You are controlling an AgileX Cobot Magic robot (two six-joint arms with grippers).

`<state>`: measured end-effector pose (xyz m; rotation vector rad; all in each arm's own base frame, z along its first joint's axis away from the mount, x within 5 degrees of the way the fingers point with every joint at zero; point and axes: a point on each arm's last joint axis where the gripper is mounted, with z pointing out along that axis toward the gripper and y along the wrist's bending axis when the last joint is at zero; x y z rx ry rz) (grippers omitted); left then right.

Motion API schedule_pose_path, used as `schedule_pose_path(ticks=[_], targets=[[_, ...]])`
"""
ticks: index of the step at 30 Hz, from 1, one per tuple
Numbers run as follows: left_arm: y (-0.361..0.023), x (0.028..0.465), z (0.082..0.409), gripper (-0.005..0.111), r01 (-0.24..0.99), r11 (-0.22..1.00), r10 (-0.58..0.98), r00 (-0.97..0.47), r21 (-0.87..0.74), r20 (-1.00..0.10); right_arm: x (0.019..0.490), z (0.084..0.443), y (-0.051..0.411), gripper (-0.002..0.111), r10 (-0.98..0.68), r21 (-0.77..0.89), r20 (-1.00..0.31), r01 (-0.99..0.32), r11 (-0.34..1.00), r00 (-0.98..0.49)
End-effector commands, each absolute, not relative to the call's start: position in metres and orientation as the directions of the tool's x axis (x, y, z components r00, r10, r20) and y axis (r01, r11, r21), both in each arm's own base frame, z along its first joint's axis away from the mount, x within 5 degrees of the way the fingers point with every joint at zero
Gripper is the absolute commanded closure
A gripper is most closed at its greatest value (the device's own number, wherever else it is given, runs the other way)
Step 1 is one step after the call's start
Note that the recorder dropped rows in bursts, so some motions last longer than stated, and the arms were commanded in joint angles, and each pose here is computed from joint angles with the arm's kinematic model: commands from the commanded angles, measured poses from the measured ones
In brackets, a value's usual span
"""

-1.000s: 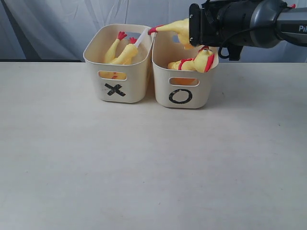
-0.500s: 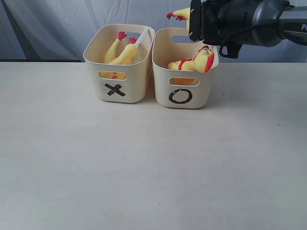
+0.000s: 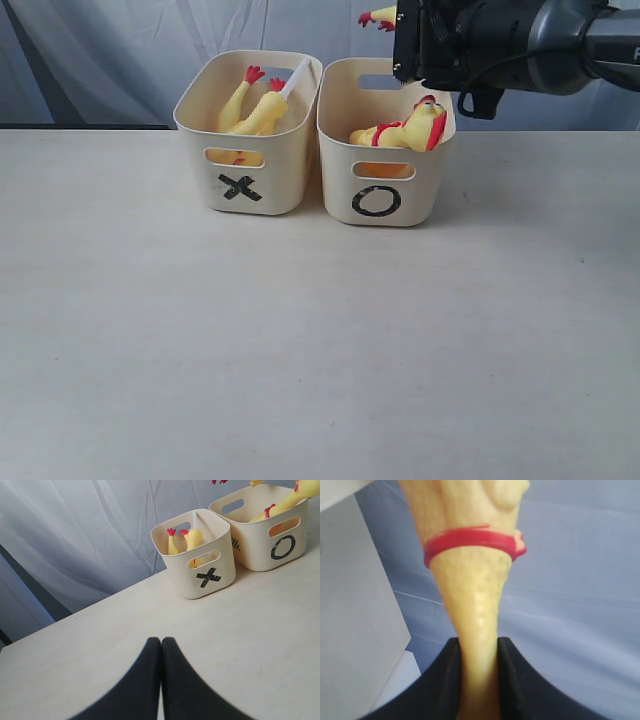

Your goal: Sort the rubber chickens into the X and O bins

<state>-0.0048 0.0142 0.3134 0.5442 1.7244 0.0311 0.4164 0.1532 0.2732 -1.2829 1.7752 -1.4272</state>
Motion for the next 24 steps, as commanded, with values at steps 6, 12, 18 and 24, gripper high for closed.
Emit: schedule_pose_path(ticks=[6, 12, 18, 24], targets=[[0.014, -0.005, 0.313, 0.107, 0.342, 0.89, 0.359, -0.119, 0.301, -0.926, 0.395, 0.299, 0.176, 0.109, -0.908, -0.956, 0.116, -0.293, 0.007, -0.402], [0.014, -0.005, 0.313, 0.107, 0.342, 0.89, 0.359, -0.119, 0.301, -0.926, 0.37, 0.312, 0.187, 0.109, -0.915, -0.919, 0.123, -0.393, 0.042, -0.385], [0.014, -0.005, 0.313, 0.107, 0.34, 0.89, 0.361, -0.119, 0.303, -0.925, 0.355, 0.321, 0.194, 0.109, -0.922, -0.904, 0.124, -0.426, 0.048, -0.367], [0.014, -0.005, 0.313, 0.107, 0.339, 0.89, 0.362, -0.118, 0.305, -0.925, 0.353, 0.32, 0.194, 0.109, -0.921, -0.886, 0.185, -0.464, -0.005, -0.344]])
